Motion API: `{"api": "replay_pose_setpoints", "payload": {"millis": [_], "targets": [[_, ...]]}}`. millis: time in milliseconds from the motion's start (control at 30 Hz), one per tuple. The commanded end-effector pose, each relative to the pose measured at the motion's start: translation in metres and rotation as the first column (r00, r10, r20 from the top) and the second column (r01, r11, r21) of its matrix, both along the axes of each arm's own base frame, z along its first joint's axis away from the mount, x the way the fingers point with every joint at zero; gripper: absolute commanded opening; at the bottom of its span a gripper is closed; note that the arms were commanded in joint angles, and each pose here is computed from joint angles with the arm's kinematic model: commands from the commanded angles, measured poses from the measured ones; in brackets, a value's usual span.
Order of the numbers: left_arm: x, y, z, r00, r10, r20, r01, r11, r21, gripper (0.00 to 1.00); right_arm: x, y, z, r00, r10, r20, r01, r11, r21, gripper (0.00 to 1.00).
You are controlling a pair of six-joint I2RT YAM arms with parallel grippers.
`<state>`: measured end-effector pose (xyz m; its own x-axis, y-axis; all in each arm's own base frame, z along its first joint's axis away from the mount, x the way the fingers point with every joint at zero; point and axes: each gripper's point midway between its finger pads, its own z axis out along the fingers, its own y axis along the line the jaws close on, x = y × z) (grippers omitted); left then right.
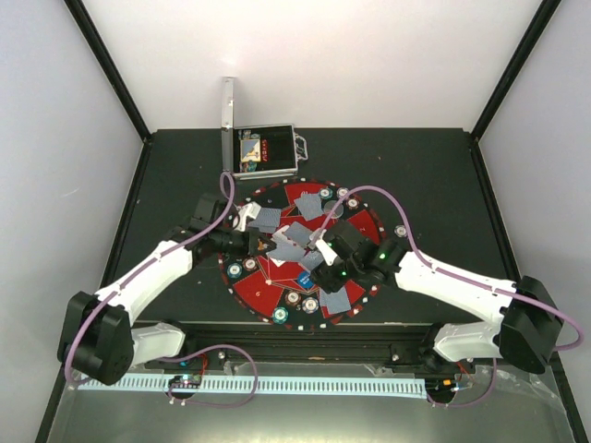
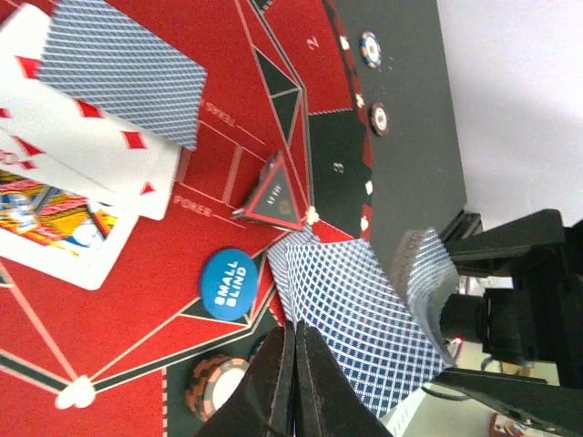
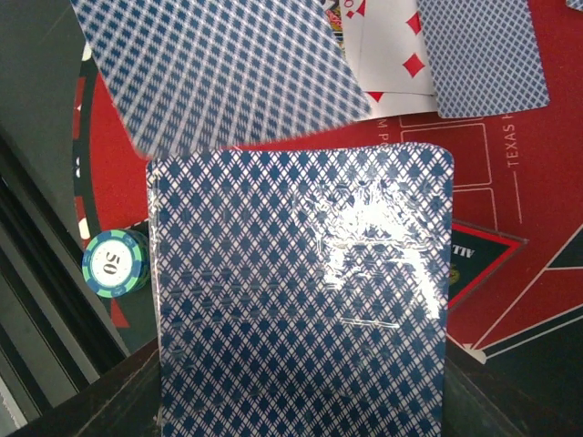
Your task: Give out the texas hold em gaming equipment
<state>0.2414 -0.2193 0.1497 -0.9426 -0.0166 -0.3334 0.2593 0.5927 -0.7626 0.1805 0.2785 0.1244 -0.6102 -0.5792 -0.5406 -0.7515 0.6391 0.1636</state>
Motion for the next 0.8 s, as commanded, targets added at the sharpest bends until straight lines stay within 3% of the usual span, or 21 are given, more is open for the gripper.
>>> {"api": "replay_pose_setpoints", "payload": {"millis": [0,300,433,767], "targets": [[0.004,0.022,-0.002,0.998,0.044,0.033,-0.046,0.998,0.052,0.02,0.01,-0.001,0.011,0.997,-0.06,0.05,0.059,0.998,0.032,0.62],[0.039,0.049,-0.005,0.98,0.113,0.165,-0.135,0.982,0.132,0.02,0.031,-0.021,0.011,0.984,-0.175,0.042,0.173,0.984,0.044,0.62],[0.064,0.022,0.002,0.981,0.021,0.195,-0.038,0.996,0.08,0.02,0.05,-0.037,0.011,0.969,-0.245,0.036,0.243,0.969,0.047,0.62],[0.107,-0.062,-0.032,0.989,-0.118,0.084,0.117,0.993,0.022,0.01,0.072,-0.062,0.016,0.94,-0.34,0.037,0.337,0.939,0.066,0.62]]}}
